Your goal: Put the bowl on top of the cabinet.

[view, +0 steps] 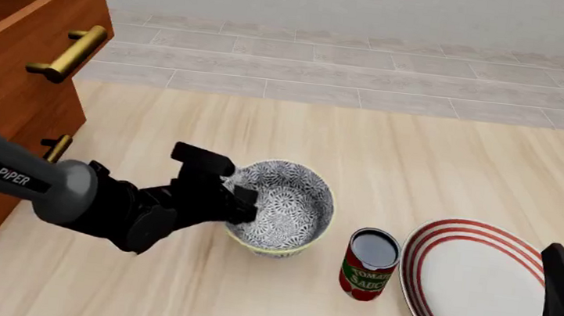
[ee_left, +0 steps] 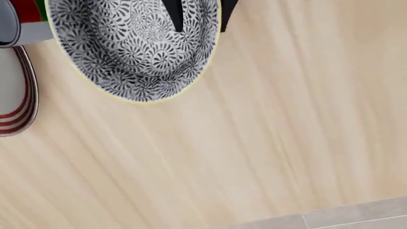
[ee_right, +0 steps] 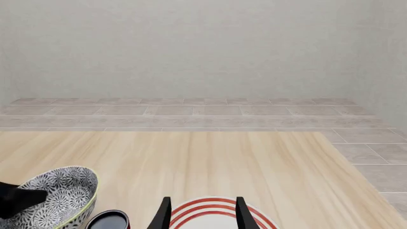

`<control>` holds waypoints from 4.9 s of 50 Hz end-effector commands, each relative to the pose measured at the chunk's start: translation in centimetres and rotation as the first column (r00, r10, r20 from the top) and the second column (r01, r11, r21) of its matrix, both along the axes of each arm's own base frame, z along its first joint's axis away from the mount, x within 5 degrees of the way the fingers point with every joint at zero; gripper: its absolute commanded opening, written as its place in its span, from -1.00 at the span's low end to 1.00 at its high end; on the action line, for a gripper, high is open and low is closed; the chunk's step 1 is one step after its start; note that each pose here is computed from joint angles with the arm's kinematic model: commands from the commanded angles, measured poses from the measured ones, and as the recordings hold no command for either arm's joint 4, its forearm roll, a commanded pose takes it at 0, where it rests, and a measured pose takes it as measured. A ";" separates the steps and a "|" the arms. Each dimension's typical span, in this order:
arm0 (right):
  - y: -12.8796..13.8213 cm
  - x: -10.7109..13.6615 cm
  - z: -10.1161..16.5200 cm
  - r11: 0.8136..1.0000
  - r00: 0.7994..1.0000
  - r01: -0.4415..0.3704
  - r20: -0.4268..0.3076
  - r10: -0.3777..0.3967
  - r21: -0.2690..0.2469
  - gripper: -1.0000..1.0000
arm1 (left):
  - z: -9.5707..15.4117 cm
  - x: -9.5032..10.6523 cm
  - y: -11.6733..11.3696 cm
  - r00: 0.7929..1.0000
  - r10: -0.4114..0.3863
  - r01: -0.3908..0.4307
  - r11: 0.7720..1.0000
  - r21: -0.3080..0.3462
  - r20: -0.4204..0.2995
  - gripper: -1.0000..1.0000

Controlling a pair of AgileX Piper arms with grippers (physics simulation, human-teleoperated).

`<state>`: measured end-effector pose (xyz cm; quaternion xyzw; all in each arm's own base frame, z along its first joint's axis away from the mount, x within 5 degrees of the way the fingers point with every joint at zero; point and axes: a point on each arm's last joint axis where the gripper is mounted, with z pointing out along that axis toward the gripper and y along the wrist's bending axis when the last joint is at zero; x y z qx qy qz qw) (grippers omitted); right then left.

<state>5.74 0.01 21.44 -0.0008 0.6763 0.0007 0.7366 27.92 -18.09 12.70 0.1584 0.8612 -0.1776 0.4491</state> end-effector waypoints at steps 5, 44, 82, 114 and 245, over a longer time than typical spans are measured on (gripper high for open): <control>0.0 0.0 0.0 1.000 1.000 0.000 0.000 0.000 0.000 1.00 | -2.8 -1.4 0.5 0.996 -0.058 0.064 0.994 0.094 -0.064 -1.00; 0.0 0.0 0.0 1.000 1.000 0.000 0.000 0.000 0.000 1.00 | 6.3 -4.9 2.8 0.991 -0.075 0.072 0.997 0.028 0.108 -1.00; 0.0 0.0 0.0 1.000 1.000 0.000 0.000 0.000 0.000 1.00 | 12.4 -8.3 4.0 0.978 -0.089 0.098 0.994 -0.044 0.187 -1.00; 0.0 0.0 0.0 1.000 1.000 0.000 0.000 0.000 0.000 1.00 | 18.1 -12.9 5.3 0.920 -0.173 0.208 0.976 -0.065 0.352 -1.00; 0.0 0.0 0.0 1.000 1.000 0.000 0.000 0.000 0.000 1.00 | 32.8 -16.6 14.7 0.808 0.381 -0.148 0.870 -0.471 0.449 -1.00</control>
